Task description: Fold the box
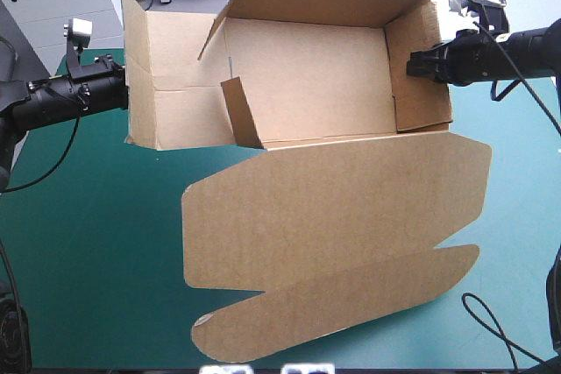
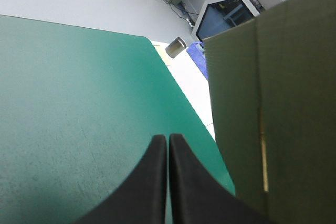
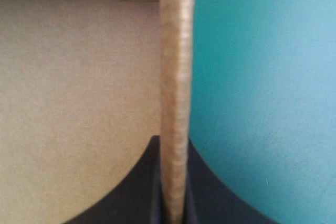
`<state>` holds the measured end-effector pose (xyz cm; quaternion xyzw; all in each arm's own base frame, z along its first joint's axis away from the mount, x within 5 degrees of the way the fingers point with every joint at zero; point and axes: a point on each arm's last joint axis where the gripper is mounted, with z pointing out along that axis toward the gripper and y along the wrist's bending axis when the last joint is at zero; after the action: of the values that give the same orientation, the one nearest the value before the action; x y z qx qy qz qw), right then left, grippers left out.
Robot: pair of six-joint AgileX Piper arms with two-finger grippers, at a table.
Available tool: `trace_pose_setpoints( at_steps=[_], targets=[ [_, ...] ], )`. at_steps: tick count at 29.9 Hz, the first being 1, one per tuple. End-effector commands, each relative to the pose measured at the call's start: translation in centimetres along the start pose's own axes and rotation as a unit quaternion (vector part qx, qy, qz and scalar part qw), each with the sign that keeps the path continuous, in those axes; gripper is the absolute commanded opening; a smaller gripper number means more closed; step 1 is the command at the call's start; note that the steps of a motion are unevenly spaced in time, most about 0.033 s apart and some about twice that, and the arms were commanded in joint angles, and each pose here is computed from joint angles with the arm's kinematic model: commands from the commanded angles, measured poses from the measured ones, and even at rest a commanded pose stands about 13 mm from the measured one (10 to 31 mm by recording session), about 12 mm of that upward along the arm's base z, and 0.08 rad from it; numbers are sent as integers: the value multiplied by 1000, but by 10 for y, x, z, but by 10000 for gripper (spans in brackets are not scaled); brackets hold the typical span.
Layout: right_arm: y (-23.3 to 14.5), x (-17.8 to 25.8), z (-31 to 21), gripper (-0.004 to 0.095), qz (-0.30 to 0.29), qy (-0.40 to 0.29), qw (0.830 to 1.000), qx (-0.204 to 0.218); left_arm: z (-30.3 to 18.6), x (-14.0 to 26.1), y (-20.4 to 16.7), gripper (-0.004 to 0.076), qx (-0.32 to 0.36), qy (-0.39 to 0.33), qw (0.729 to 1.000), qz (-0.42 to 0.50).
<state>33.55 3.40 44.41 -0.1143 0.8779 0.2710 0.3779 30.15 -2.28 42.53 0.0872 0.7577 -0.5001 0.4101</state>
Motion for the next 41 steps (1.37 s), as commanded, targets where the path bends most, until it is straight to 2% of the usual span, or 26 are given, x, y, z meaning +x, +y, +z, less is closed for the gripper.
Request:
trace_pose_setpoints(
  at_steps=[1,7,12,16,21,32,41],
  targets=[
    [24,-11,-19,-18,-11,-68,998,-10,-12,0,-44,-8,60,-7,998,36],
    [32,-14,-13,-17,-15,-84,996,-9,-22,5,-67,-8,54,-9,996,63],
    [37,-15,-10,-17,-18,-90,996,-10,-30,14,-78,-8,12,12,996,84],
    [47,-16,-5,-17,-26,-93,995,-17,-35,17,-89,-8,14,6,995,94],
    [56,-15,2,-18,-38,-94,995,0,-41,21,-102,-8,13,1,994,111],
    [74,-15,9,-17,-50,-108,993,-16,-48,28,-108,-8,-25,15,993,117],
    [72,-17,10,-17,-43,-116,992,-12,-47,34,-118,-6,-17,21,991,130]
  ],
)
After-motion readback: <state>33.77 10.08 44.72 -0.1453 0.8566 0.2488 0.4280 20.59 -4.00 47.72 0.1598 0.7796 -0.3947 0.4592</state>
